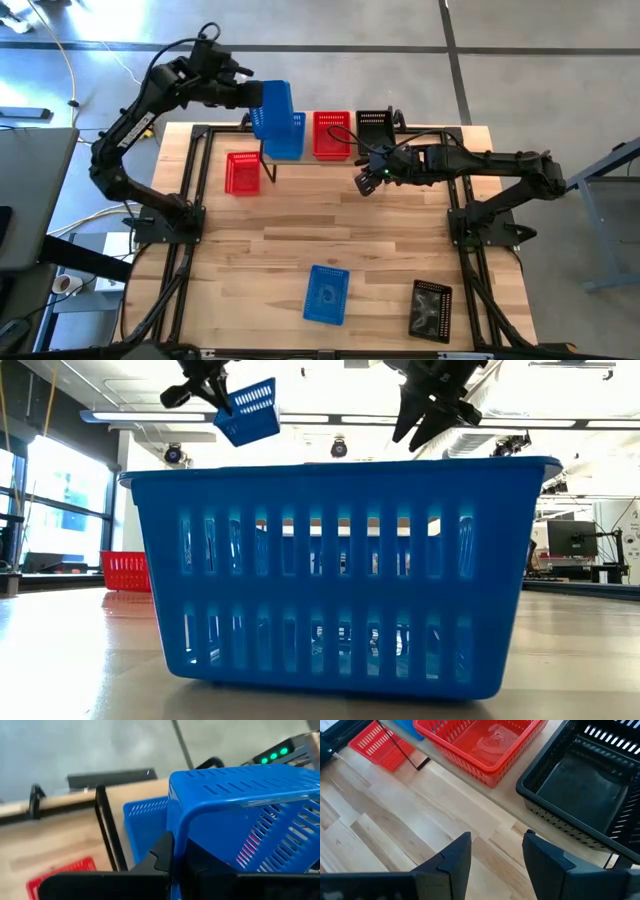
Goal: Stack baskets on shelf by color
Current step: Stack the top blue basket into the blue basket on the shelf
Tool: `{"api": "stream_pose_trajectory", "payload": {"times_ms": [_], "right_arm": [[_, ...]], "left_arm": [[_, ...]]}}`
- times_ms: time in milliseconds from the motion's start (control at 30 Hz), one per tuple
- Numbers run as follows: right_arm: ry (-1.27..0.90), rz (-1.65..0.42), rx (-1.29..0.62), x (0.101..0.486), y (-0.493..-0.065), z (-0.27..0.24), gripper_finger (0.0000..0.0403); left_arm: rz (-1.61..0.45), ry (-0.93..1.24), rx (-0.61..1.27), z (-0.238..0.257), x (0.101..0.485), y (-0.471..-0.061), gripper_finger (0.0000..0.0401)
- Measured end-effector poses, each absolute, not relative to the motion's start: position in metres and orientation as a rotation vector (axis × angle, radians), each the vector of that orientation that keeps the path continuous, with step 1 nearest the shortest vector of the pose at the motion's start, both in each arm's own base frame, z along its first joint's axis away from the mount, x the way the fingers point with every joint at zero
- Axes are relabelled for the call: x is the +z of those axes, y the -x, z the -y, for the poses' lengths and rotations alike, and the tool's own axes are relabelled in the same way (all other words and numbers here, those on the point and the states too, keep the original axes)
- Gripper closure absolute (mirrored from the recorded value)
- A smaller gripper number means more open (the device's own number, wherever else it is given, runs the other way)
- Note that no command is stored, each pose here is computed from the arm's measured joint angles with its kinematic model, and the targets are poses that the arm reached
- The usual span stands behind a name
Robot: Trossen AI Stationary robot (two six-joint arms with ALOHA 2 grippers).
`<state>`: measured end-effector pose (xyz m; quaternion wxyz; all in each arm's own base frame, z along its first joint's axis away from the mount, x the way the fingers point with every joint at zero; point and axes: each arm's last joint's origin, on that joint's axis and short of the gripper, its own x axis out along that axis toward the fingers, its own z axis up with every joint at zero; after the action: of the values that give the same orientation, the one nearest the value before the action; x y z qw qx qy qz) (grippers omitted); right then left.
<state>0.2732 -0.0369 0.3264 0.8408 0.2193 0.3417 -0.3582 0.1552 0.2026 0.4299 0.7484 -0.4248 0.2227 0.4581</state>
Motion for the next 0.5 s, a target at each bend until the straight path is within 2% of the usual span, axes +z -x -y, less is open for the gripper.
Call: {"api": "stream_pose_trajectory", "payload": {"times_ms": [500], "right_arm": [[-0.461,-0.723,-0.754,0.326,-0.273,0.037,0.0242]], "left_arm": [[-0.706,1.133,0.971,-0.240,0.394,-0.181,0.0401]]}}
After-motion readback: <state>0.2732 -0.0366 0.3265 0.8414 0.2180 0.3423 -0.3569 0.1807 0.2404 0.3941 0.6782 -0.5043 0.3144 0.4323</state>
